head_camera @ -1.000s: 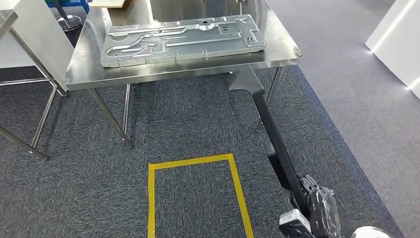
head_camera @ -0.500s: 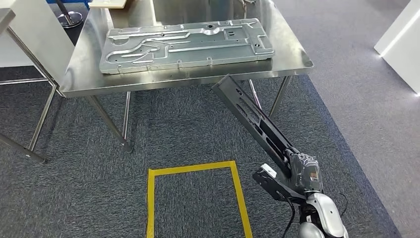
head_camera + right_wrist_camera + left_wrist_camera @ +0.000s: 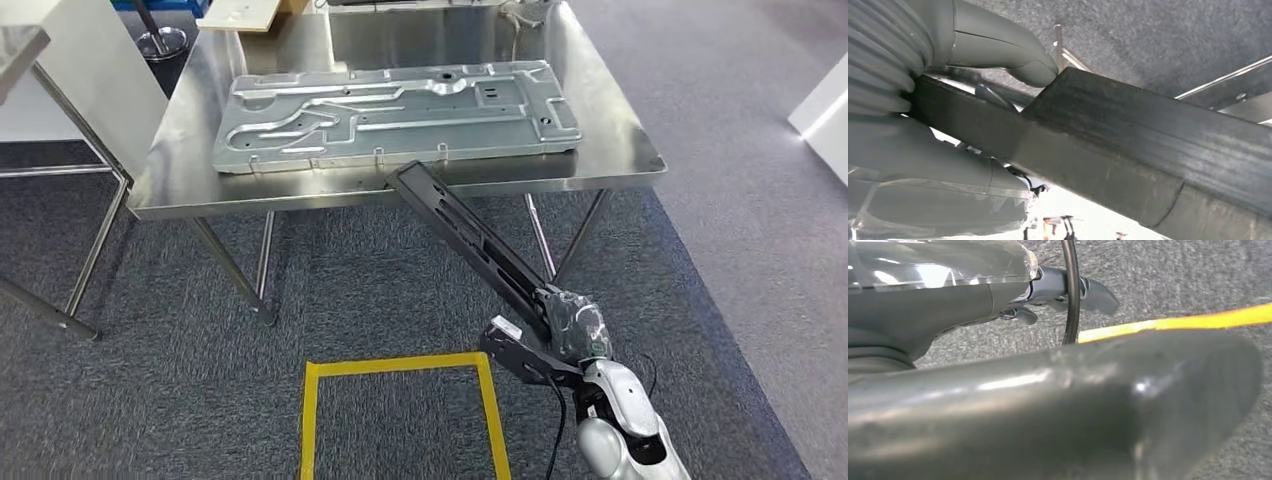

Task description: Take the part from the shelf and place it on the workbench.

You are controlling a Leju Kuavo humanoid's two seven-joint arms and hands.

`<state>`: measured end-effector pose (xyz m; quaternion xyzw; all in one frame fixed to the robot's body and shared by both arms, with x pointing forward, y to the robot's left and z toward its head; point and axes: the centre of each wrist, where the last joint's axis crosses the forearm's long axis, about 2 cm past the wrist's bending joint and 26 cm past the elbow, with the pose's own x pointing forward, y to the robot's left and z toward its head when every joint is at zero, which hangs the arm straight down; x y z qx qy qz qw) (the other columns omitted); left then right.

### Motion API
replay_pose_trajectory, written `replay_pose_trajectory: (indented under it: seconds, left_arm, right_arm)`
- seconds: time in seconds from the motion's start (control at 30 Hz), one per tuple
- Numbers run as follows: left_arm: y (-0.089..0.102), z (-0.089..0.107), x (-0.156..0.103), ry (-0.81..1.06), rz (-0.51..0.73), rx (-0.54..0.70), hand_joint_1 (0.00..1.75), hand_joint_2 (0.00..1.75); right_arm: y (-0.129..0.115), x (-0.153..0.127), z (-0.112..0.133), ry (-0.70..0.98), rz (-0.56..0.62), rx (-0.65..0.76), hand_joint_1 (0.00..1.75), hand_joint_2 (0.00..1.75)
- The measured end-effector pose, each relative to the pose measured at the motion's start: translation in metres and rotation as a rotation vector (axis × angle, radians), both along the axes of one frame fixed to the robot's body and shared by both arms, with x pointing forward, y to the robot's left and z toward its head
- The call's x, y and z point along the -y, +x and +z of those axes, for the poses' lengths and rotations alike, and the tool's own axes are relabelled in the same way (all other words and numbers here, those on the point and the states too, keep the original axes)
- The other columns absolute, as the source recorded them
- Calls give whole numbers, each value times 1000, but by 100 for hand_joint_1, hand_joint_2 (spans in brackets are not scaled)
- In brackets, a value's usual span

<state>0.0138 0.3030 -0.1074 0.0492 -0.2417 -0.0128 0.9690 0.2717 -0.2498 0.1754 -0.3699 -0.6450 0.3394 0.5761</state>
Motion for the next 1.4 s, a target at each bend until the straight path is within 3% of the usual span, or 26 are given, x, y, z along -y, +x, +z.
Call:
replay_pose_trajectory:
  seconds: [0.3,0.67,1.03,1.4]
  left_arm:
    - [1,0,0,-13,-2,4,0,0]
    - [2,-1,0,-21,-5,7,0,0]
    - [-2,-1,0,-28,-9,-2,0,0]
    - [-1,-2,2,-30,-9,6,0,0]
  right_arm:
    - [6,-5,7,-37,9,49,175,175]
    - [22,-17,36,-150,75,156,175,175]
    - [20,-40,41,-278,184,215,175,175]
    - [24,-51,42,-423,198,303,175,175]
